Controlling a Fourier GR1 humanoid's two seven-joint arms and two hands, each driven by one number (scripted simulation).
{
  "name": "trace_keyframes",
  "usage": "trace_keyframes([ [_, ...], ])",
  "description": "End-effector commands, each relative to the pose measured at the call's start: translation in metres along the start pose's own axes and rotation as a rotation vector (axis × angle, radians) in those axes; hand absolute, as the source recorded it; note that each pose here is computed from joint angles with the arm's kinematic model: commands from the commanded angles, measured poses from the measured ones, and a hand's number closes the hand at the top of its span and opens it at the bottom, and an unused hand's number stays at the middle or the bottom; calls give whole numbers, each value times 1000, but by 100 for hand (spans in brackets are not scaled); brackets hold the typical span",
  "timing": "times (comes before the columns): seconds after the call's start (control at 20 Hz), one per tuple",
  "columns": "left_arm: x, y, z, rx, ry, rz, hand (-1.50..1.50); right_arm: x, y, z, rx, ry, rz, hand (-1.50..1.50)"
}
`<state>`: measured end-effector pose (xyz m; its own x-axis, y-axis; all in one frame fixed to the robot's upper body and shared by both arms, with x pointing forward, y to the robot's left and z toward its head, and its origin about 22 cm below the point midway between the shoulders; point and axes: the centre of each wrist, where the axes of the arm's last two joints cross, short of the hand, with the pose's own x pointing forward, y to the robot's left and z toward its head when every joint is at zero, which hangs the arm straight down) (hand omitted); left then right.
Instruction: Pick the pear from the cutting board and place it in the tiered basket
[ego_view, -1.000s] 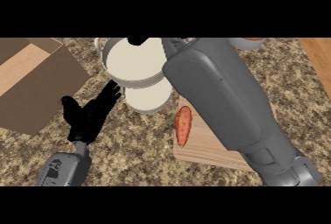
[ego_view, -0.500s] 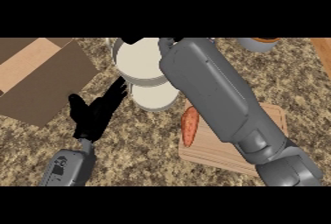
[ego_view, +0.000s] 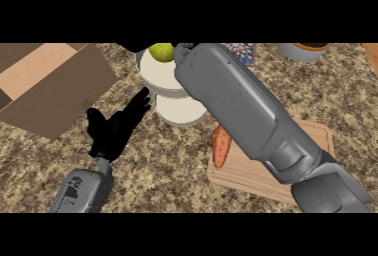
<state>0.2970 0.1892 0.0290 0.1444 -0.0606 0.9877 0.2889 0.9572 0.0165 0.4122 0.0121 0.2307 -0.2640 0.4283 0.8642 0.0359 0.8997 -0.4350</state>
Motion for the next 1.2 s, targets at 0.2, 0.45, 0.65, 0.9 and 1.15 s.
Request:
trace_keyframes([
  [0.2, 4, 4, 5, 15, -6, 11, 0, -1, 7, -4, -221, -56, -56, -150],
  [0.45, -11, 18, 20, 81, 16, 21, 0, 1, -5, -12, -318, 89, -182, -150],
  [0.65, -23, 35, 24, 129, 34, 32, 0, -14, -50, -22, -293, 123, -138, -150],
  [0.9, -14, 39, 20, 162, 47, 47, 0, -71, -100, 2, -160, 93, -105, -150],
  [1.15, -19, 37, 38, 160, 39, 52, 0, -93, -167, 27, -51, 117, -37, -150],
])
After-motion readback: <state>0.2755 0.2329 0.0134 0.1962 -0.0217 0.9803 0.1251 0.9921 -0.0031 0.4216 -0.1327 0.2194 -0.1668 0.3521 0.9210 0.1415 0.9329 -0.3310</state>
